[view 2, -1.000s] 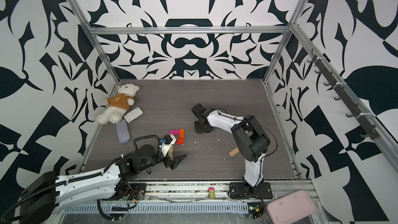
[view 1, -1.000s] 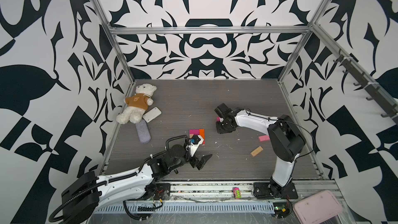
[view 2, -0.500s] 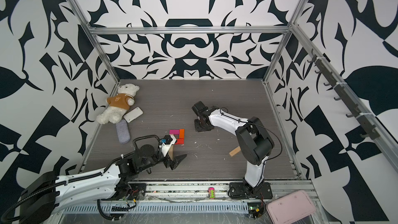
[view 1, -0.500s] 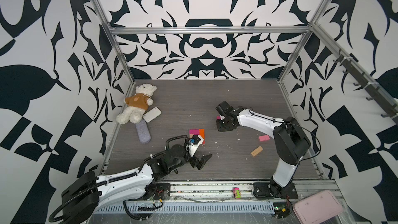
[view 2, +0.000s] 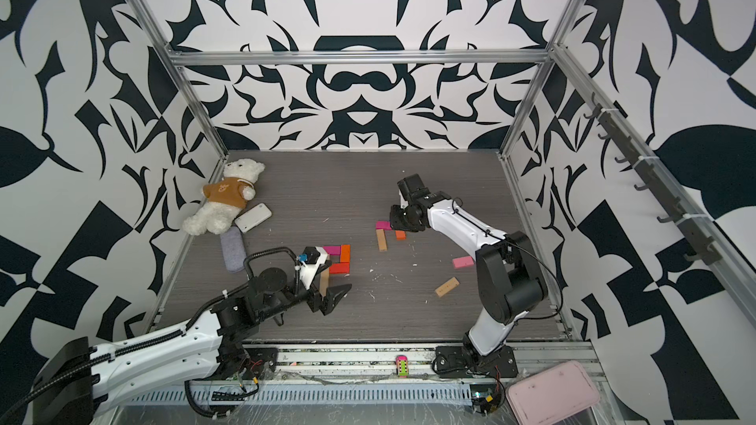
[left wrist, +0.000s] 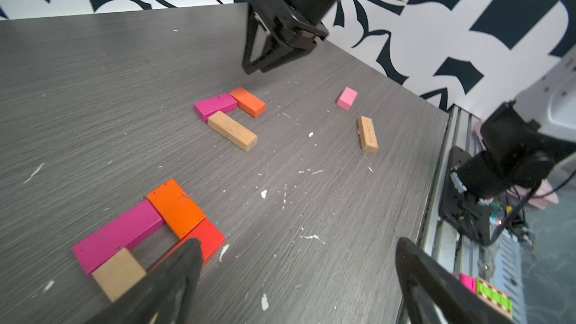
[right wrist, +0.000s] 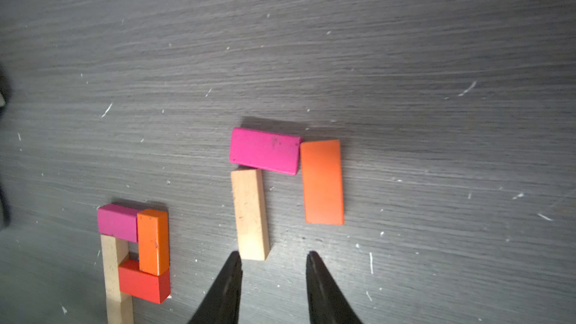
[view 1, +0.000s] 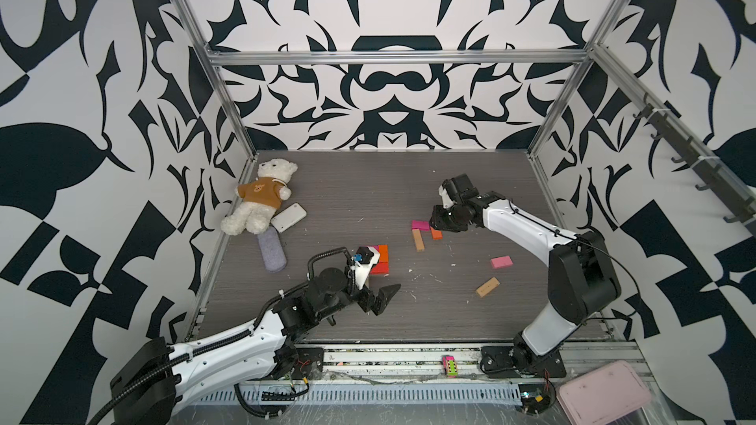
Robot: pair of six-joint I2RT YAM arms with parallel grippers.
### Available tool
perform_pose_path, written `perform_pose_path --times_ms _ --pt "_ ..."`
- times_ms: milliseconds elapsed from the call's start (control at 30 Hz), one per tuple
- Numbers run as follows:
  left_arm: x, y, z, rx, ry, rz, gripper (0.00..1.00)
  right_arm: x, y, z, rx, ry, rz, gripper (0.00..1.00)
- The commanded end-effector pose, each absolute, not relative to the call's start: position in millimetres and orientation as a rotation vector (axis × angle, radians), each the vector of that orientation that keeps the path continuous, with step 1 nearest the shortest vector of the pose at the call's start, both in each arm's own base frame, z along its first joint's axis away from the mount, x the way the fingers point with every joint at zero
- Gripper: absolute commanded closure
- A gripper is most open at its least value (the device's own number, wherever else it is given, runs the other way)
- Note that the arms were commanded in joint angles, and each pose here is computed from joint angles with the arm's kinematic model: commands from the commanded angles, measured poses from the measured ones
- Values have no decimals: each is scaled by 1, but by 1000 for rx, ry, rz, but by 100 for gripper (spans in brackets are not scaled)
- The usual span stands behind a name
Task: Assemble the letter p with building blocks
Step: Adjust the building block at the center of the board.
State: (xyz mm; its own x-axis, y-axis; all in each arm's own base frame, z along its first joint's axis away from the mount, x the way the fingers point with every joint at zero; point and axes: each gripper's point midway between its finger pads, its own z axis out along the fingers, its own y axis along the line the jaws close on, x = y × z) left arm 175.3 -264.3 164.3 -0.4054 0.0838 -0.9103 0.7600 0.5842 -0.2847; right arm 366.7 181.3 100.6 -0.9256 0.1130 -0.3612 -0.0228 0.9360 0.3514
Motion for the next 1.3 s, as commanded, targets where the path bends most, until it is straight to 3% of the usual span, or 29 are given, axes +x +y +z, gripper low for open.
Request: perform_pose_path --times_ms 0,133,400,733,1267 --pt "189 -266 185 559 1963 -1006 1 372 175 106 100 2662 658 60" --pt "213 -282 199 465 2109 -1212 0 375 167 92 186 2647 781 57" --pt "268 -336 187 423 2394 -1488 8 379 165 78 241 2627 851 51" --pt "347 -350 121 258 2626 -1499 14 383 159 61 352 2568 959 42" --pt "373 -368 72 308 2730 -1513 14 390 168 44 371 2559 1039 40"
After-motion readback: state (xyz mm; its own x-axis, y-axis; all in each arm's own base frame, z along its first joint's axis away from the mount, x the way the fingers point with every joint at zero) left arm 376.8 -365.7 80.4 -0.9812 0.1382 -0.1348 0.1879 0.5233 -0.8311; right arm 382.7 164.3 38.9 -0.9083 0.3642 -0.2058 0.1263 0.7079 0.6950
